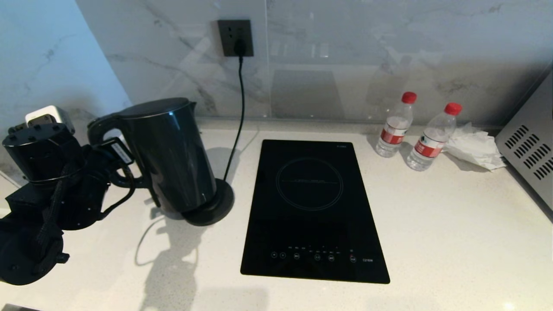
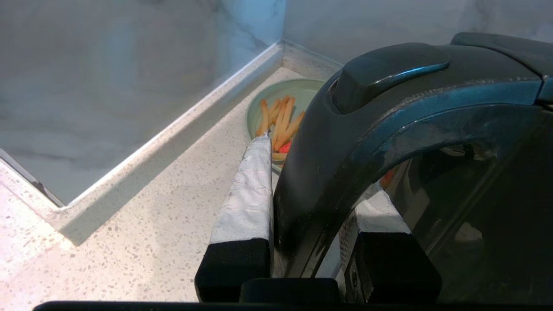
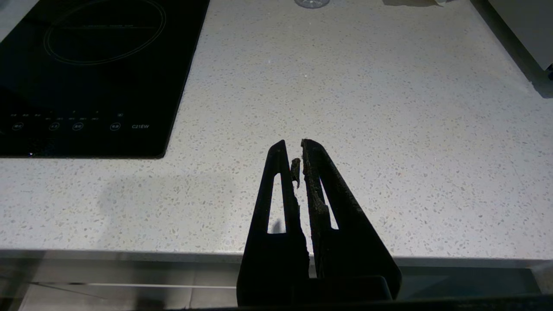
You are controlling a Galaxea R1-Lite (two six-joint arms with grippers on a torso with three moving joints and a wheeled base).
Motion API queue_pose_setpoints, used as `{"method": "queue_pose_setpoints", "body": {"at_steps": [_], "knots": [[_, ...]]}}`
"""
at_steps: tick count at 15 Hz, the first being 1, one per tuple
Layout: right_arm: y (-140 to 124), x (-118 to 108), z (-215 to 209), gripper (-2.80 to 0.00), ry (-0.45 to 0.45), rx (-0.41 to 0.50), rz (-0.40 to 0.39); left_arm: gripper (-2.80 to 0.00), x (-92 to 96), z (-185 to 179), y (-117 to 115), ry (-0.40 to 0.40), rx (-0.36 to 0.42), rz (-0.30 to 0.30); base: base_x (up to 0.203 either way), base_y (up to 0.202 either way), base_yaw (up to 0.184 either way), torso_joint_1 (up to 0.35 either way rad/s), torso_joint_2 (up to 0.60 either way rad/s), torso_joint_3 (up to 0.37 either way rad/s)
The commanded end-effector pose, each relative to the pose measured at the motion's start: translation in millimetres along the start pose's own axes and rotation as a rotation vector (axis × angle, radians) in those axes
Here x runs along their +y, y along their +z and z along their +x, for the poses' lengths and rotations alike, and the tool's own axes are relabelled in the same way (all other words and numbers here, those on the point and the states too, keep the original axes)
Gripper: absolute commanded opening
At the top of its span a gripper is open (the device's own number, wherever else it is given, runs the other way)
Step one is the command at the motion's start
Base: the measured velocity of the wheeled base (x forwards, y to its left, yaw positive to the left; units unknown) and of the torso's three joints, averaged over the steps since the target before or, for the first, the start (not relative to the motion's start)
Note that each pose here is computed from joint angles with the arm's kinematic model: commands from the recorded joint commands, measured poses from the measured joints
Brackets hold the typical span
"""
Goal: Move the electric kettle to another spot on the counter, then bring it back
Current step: Place it by the sink
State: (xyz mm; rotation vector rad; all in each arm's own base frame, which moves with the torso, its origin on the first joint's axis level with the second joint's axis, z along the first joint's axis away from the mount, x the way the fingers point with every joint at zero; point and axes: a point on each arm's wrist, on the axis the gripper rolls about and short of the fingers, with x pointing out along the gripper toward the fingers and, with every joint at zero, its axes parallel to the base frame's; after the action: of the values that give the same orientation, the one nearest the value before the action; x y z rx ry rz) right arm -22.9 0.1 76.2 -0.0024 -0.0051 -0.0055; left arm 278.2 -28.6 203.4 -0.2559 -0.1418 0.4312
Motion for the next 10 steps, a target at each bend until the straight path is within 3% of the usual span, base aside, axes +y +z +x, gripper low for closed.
{"method": "queue_pose_setpoints", "body": {"at_steps": [1, 6, 10], "knots": [[0, 0, 0, -2.80, 0.001, -0.001, -0.001, -2.80, 5.9, 5, 1, 0.029, -0.012, -0.002, 0.000, 0.000, 0.000, 0.000, 0.00, 0.000], [0, 0, 0, -2.80, 0.000, -0.001, -0.001, -2.80, 33.4, 21, 7, 0.089, -0.029, 0.009, 0.000, 0.000, 0.000, 0.000, 0.00, 0.000], [0, 0, 0, -2.80, 0.001, -0.001, -0.001, -2.80, 42.6, 26, 9, 0.103, -0.033, 0.013, 0.000, 0.000, 0.000, 0.000, 0.00, 0.000]]}}
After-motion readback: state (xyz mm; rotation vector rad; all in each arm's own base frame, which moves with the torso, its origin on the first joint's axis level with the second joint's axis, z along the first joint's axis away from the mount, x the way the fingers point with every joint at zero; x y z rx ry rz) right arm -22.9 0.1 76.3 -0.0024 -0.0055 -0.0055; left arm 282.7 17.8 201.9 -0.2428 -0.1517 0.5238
